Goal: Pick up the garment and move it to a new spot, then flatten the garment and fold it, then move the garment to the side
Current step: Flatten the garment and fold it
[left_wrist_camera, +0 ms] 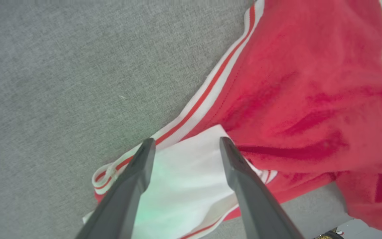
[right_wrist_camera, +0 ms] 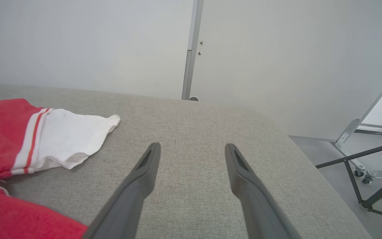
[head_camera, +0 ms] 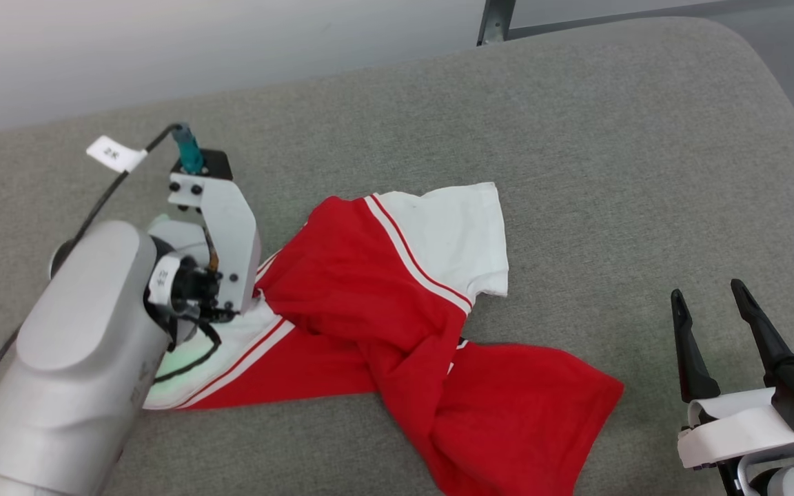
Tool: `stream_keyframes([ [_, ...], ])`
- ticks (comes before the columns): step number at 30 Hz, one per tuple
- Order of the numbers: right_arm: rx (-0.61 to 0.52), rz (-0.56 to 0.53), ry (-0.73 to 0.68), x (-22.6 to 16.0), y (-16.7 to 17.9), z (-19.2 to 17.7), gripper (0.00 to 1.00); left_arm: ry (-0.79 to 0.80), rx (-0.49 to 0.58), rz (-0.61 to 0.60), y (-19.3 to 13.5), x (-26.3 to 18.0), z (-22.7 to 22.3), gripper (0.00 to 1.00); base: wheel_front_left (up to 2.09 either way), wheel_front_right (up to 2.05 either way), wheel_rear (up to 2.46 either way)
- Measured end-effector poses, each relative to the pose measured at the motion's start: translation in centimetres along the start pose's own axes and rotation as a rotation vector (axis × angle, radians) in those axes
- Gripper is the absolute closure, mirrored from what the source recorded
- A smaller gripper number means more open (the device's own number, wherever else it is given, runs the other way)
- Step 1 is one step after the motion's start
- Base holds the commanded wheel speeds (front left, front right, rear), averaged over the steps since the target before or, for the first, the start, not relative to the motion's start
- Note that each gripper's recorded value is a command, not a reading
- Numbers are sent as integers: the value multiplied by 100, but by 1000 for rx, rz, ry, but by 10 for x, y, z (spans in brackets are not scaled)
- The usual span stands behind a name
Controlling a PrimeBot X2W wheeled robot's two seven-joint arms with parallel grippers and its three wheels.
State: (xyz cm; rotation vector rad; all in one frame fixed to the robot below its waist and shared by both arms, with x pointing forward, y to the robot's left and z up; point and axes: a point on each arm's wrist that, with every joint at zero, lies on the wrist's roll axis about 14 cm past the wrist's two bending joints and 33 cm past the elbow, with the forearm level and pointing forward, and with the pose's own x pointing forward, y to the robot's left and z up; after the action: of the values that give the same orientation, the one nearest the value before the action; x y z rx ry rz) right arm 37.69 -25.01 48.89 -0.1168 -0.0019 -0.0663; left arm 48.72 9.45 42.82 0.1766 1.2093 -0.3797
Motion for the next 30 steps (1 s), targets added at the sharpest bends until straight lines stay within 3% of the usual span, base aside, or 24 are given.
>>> stream_keyframes([
  [13,9,-11,11,0,1,-4,0,193,-66,41,2,10,-29,0,0,0,0],
  [14,9,-11,12,0,1,-4,0,203,-74,45,3,10,-31,5,0,0,0],
  [15,9,-11,12,0,1,-4,0,216,-80,49,4,9,-33,20,0,0,0],
  [17,11,-11,12,1,1,-5,0,236,-86,51,3,9,-37,41,0,0,0],
  [19,13,-10,14,1,2,-5,0,251,-79,49,2,7,-41,69,0,0,0],
  [20,14,-9,14,1,2,-6,0,250,-84,44,1,7,-41,97,0,0,0],
  [30,18,1,10,4,6,-5,0,163,-63,4,-8,-9,-29,100,0,0,0],
])
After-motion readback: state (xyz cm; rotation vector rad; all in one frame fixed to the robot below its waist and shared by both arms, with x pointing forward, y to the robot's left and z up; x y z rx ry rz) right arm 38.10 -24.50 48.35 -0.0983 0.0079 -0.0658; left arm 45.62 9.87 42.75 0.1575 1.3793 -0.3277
